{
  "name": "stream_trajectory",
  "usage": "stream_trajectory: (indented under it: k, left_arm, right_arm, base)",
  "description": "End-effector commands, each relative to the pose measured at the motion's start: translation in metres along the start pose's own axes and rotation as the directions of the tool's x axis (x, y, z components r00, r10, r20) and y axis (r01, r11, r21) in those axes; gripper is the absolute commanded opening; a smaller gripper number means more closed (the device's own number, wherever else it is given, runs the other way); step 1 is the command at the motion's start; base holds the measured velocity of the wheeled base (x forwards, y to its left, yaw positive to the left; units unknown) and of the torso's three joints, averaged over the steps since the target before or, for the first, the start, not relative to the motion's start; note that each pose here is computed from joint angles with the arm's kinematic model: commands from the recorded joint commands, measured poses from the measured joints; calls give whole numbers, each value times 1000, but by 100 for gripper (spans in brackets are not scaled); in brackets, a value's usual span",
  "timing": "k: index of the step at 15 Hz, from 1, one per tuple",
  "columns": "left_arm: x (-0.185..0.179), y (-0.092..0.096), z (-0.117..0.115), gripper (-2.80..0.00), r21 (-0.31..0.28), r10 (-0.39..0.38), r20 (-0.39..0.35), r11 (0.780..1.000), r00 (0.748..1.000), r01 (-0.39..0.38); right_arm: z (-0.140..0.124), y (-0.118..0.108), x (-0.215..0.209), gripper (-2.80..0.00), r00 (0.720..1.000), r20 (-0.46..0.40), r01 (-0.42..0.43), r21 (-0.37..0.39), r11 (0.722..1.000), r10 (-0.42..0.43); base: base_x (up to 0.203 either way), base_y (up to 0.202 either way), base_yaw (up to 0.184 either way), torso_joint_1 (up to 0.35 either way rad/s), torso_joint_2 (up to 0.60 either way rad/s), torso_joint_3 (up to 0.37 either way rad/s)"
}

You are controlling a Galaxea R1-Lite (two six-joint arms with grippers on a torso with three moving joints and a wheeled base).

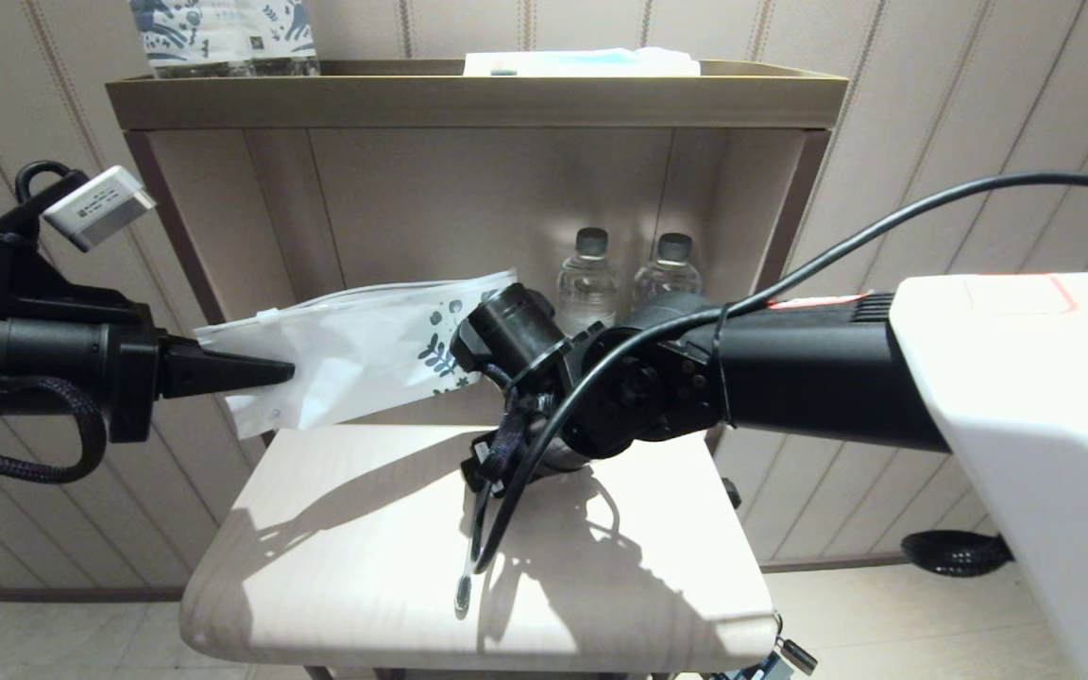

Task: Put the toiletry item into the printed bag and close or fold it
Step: Pick up the toothpaste

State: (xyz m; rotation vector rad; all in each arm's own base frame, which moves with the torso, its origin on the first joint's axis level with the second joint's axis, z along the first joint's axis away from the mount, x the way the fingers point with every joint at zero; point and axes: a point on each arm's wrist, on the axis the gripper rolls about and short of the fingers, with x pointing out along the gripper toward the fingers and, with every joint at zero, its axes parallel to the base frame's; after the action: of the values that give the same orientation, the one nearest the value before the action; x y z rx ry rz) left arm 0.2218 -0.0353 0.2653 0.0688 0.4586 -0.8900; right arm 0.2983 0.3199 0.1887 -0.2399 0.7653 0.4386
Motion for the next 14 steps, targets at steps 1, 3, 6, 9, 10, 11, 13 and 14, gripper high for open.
stream_trajectory:
  k: [1, 3, 6, 9, 10, 11, 13, 14]
  left_arm:
    - [-2, -1, 1, -280, 8, 3, 5, 1000, 1000, -3]
    - [-6, -4, 4, -280, 21, 7, 19, 1000, 1000, -7]
    - [-8, -7, -1, -280, 9, 8, 12, 1000, 1000, -8]
    - [-8, -7, 1, -280, 5, 13, 8, 1000, 1000, -13]
    - [-9, -8, 1, -280, 8, 29, 6, 1000, 1000, -29]
    - [-11, -9, 1, -280, 12, 50, 5, 999, 999, -50]
    - [-14, -12, 2, -280, 15, 67, 5, 998, 998, -67]
    - [-17, -15, 2, -280, 14, 67, 4, 998, 998, -67]
  right_arm:
    - [1, -2, 0, 0, 1000, 7, 2, 2, 1000, -2]
    - [3, -12, 3, 0, 1000, 5, 18, 18, 1000, -19]
    - [6, -30, 7, 0, 999, -1, 47, 48, 998, -47]
    - [7, -42, 5, 0, 999, -4, 50, 72, 996, -50]
    - [8, -42, 4, 0, 999, -4, 35, 72, 997, -34]
    - [8, -42, 3, 0, 1000, -2, 17, 73, 997, -17]
    - [9, -40, 0, 0, 1000, 1, -27, 71, 997, 27]
    - [11, -37, -2, 0, 999, 15, -40, 72, 997, 39]
  base:
    - [0, 0, 0, 0, 0, 0]
    - [0, 0, 0, 0, 0, 0]
    - [0, 0, 0, 0, 0, 0]
    - [0, 0, 0, 0, 0, 0]
    - [0, 0, 0, 0, 0, 0]
    - [0, 0, 0, 0, 0, 0]
    - [0, 0, 0, 0, 0, 0]
    - [0, 0, 0, 0, 0, 0]
